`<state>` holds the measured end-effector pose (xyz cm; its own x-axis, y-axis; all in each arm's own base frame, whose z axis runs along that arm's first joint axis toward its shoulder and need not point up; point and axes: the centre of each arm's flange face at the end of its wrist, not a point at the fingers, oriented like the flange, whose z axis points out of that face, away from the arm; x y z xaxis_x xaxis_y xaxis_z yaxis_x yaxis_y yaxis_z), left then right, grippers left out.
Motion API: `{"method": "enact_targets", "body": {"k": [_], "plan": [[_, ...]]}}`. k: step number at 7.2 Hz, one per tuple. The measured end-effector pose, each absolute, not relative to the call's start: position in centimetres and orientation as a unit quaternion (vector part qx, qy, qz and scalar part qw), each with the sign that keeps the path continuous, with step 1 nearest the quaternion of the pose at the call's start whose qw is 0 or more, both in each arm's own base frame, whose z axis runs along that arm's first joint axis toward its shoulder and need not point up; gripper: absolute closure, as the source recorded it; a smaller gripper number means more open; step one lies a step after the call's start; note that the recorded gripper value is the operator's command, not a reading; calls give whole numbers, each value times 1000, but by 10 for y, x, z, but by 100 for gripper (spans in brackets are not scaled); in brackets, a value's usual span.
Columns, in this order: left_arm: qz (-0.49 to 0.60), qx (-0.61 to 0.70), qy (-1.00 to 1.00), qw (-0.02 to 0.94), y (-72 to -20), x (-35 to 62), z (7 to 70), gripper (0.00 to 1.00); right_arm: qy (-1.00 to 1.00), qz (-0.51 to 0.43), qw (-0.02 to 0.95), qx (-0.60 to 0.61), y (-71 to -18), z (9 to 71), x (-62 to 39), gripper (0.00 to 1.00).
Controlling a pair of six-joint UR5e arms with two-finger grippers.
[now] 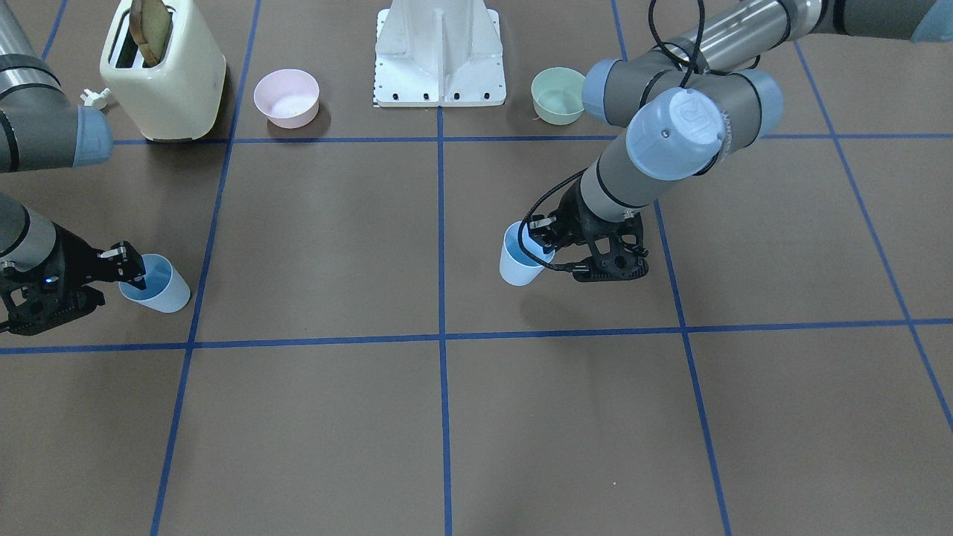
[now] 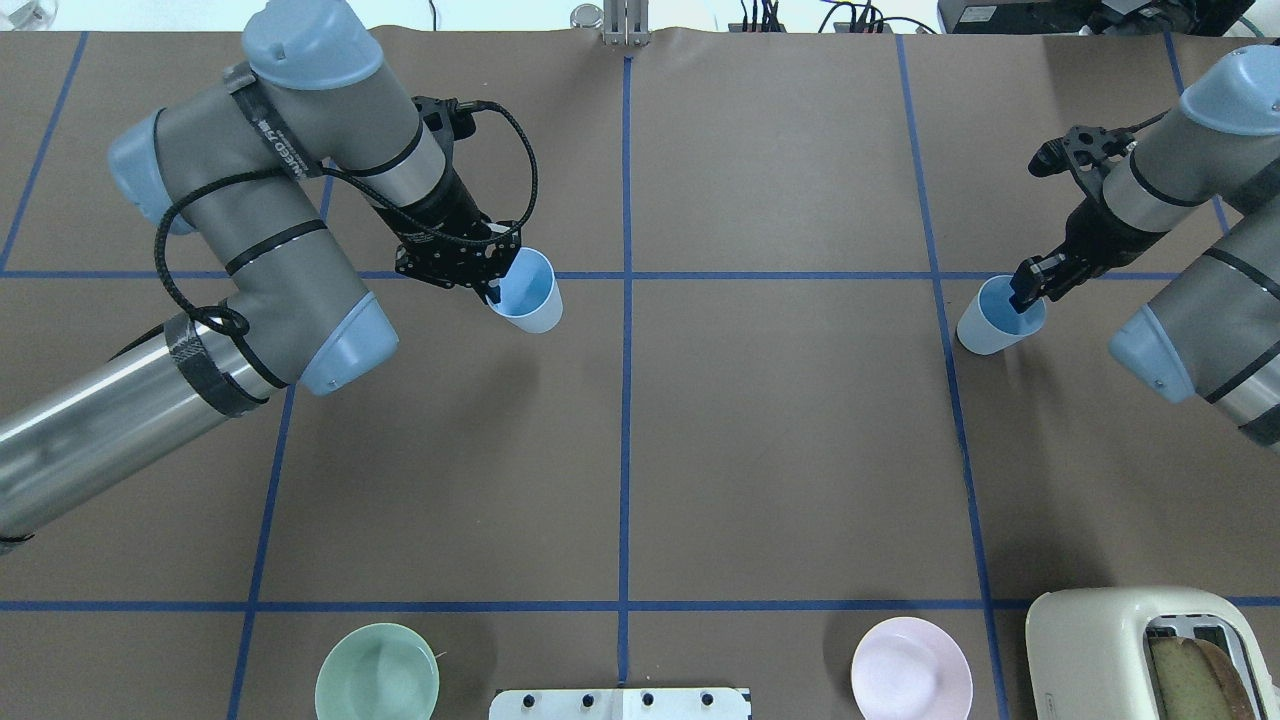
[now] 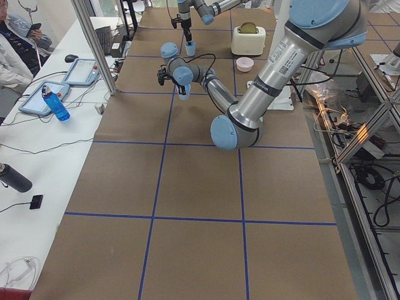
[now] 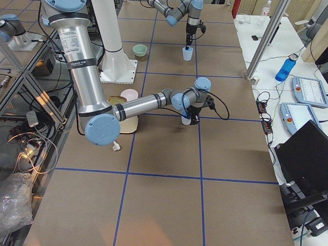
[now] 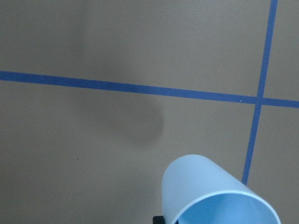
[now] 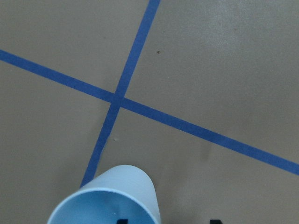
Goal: Stack blue cups with both arms
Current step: 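Carry the cup toward table centre with the left gripper while the right holds its cup, then set the cup at centre, open the left gripper while the right lifts its cup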
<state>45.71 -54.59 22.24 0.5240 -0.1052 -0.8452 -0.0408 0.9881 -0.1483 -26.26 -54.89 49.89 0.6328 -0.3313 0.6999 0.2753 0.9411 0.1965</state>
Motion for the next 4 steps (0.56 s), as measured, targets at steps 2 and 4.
{"method": "enact_targets", "body": {"k": [2,4], "plan": [[-16,-76,489,869,-546,467,214,100,-396,-159,904,33,-550,495,-266,100],[-15,-77,488,869,-549,474,209,100,-399,-148,904,32,-552,486,-270,100]]}}
